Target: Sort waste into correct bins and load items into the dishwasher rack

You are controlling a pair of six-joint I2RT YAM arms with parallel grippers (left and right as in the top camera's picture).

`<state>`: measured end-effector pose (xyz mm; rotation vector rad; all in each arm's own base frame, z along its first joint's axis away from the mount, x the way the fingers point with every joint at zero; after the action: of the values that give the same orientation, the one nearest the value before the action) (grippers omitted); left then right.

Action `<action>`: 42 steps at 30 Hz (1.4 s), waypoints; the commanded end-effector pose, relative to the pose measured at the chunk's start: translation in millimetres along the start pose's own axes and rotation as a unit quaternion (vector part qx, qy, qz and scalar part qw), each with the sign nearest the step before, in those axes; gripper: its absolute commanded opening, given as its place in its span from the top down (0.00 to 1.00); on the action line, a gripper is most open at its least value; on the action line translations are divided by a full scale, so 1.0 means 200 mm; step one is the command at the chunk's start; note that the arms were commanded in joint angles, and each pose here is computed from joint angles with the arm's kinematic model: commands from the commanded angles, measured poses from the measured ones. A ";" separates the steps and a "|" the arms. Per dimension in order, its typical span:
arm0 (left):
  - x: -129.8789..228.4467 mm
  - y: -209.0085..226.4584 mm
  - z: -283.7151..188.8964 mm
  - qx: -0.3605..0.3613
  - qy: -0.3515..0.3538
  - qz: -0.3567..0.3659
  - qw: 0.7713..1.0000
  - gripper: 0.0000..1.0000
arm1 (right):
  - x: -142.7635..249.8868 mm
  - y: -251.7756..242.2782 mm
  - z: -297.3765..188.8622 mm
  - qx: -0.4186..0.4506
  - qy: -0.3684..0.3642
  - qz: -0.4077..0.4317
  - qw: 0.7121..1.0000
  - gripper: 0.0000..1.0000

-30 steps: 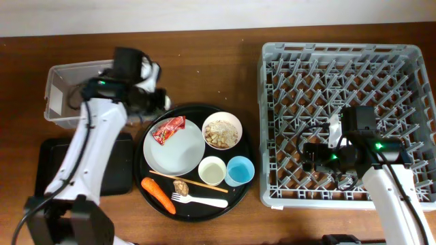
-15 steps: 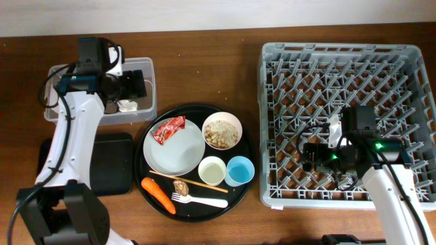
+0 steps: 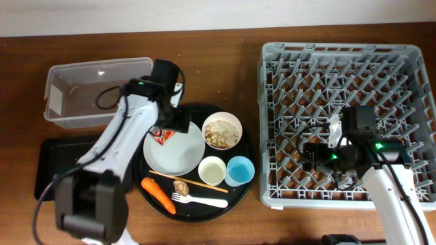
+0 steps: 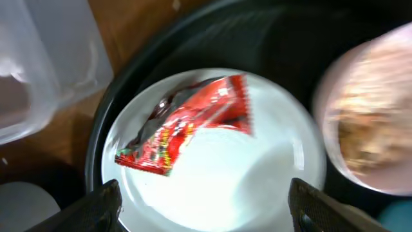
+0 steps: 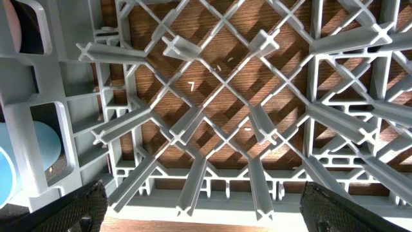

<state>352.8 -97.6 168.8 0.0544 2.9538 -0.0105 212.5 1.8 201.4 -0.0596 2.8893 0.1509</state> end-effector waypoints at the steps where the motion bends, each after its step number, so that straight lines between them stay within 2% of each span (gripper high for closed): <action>1: -0.03 0.04 0.14 -0.065 0.006 0.012 0.998 0.18 | -0.02 0.00 -0.02 0.002 -0.008 0.005 1.000 0.02; 5: -0.03 0.04 0.27 -0.070 0.029 0.014 0.997 0.18 | -0.02 0.00 -0.02 0.002 -0.008 0.005 1.000 0.02; 6: -0.02 0.04 0.29 -0.072 0.035 0.015 0.997 0.22 | -0.02 0.00 -0.02 0.002 -0.008 0.005 1.000 0.02; 8: -0.01 0.04 0.32 -0.072 0.047 0.016 0.996 0.43 | -0.02 0.00 -0.02 0.002 -0.008 0.005 1.000 0.02; 9: -0.01 0.04 0.32 -0.073 0.048 0.016 0.996 0.59 | -0.02 0.00 -0.02 0.002 -0.008 0.005 1.000 0.02; 10: -0.01 0.04 0.31 -0.072 0.046 0.016 0.996 0.69 | -0.02 0.00 -0.02 0.002 -0.007 0.005 1.000 0.02; 11: -0.01 0.04 0.30 -0.072 0.044 0.016 0.996 0.86 | -0.02 0.00 -0.02 0.002 -0.008 0.005 1.000 0.01; 12: -0.01 0.04 0.28 -0.072 0.044 0.016 0.996 0.97 | -0.02 0.00 -0.02 0.002 -0.008 0.005 1.000 0.02; 15: -0.01 0.04 0.19 -0.071 0.044 0.015 0.996 1.00 | -0.02 0.00 -0.02 0.002 -0.007 0.005 1.000 0.02; 18: -0.04 0.04 -0.02 -0.063 0.021 0.013 0.998 1.00 | -0.02 0.00 -0.02 0.002 -0.007 0.005 1.000 0.02; 24: -0.15 0.19 -0.43 -0.055 -0.124 -0.040 0.990 1.00 | -0.02 0.00 -0.02 0.002 -0.007 0.005 1.000 0.02; 26: -0.21 0.33 -0.49 -0.057 -0.172 -0.085 0.980 1.00 | -0.02 0.00 -0.02 0.002 -0.007 0.005 1.000 0.02; 29: -0.28 0.49 -0.47 -0.067 -0.201 -0.128 0.969 1.00 | -0.02 0.00 -0.02 0.002 -0.007 0.005 1.000 0.02; 31: -0.31 0.59 -0.43 -0.070 -0.201 -0.154 0.965 0.95 | -0.01 0.00 -0.02 0.002 -0.005 0.005 1.000 0.02; 32: -0.32 0.62 -0.40 -0.069 -0.197 -0.161 0.965 0.71 | -0.01 0.00 -0.02 0.002 -0.004 0.005 1.000 0.02; 33: -0.32 0.66 -0.37 -0.065 -0.189 -0.168 0.965 0.37 | -0.01 0.00 -0.02 0.002 -0.004 0.005 1.000 0.02; 34: -0.32 0.67 -0.36 -0.058 -0.182 -0.173 0.966 0.13 | -0.01 0.00 -0.02 0.001 -0.003 0.005 1.000 0.02; 35: -0.32 0.68 -0.35 -0.048 -0.179 -0.174 0.967 0.03 | -0.01 0.00 -0.02 0.002 -0.003 0.005 1.000 0.02; 39: -0.30 0.60 -0.42 0.019 -0.181 -0.159 0.970 0.02 | -0.01 0.00 -0.02 0.002 -0.004 0.005 1.000 0.02; 42: -0.22 0.46 -0.48 0.083 -0.153 -0.134 0.976 0.02 | -0.01 0.00 -0.02 0.002 -0.004 0.005 1.000 0.02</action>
<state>400.6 26.8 249.2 -0.3970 2.6062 -0.0296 211.4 1.8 201.2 -0.0581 2.8962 0.1519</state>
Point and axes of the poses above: each gripper's point midway between its finger pads, its own z axis out along the fingers, its own y axis along the line the jaws close on, x = y × z, the point moved 8 cm from there along -z, back along the fingers, and after that the axes turned 10 degrees about -z, right-handed, at the moved point
